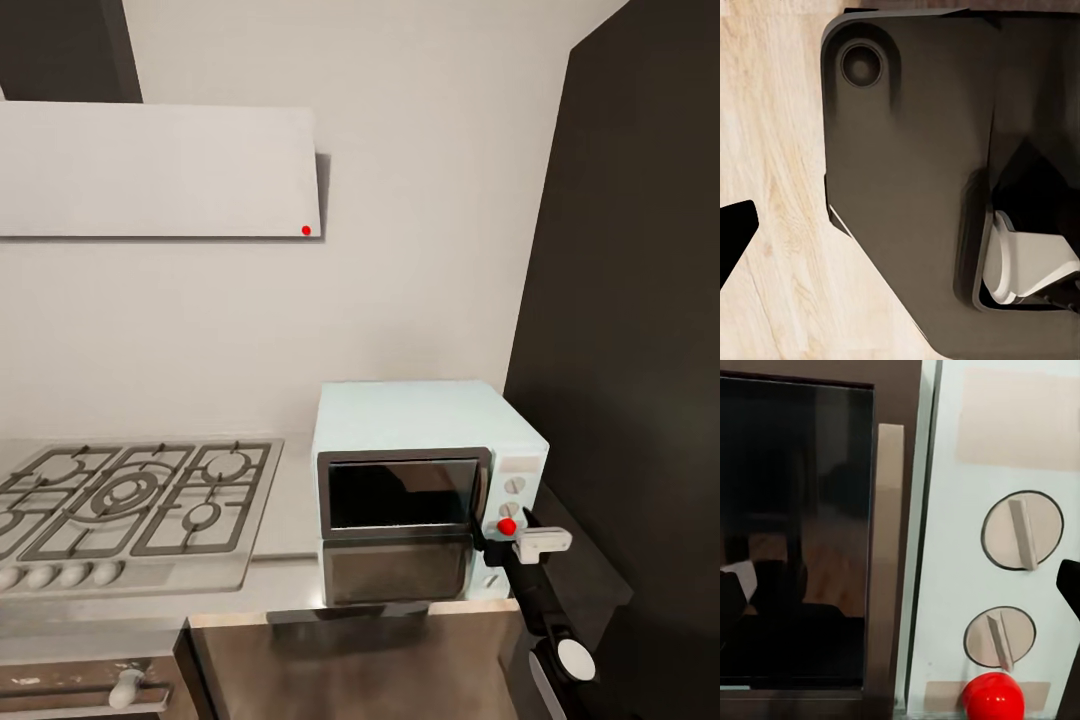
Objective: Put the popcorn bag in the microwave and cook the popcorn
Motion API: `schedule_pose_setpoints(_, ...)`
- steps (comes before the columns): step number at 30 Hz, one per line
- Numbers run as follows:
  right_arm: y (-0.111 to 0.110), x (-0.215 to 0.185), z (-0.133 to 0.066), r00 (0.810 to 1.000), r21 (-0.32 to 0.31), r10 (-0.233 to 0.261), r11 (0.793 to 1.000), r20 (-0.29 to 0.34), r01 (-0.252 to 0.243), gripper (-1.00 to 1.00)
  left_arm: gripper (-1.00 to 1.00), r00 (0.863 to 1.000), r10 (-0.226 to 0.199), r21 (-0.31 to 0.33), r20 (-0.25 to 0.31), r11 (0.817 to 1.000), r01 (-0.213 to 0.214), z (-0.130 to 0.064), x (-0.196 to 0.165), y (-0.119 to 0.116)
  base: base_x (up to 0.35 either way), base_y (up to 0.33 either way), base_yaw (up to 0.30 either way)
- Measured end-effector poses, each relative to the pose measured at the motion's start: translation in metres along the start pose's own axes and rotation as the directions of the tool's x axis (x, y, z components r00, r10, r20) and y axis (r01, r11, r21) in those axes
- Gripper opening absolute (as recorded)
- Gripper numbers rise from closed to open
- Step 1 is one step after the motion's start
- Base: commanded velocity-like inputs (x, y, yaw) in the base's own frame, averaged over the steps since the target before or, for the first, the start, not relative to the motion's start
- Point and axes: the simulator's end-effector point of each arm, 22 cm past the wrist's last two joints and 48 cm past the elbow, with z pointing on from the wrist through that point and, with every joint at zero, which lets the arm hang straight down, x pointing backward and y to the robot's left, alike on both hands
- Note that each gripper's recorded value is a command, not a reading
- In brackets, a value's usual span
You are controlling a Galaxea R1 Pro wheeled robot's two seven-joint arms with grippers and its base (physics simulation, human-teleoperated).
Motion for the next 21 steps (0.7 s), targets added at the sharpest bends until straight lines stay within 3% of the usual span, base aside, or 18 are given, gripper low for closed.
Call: schedule_pose_setpoints(21,0.0001,0.0020,0.0000,1.000,0.000,-0.001,1.000,-0.009,0.001,1.00,1.00,1.000,0.000,0.000,0.001,1.000,0.000,0.0000,-0.0003,0.0000,0.070,-0.005,0.000)
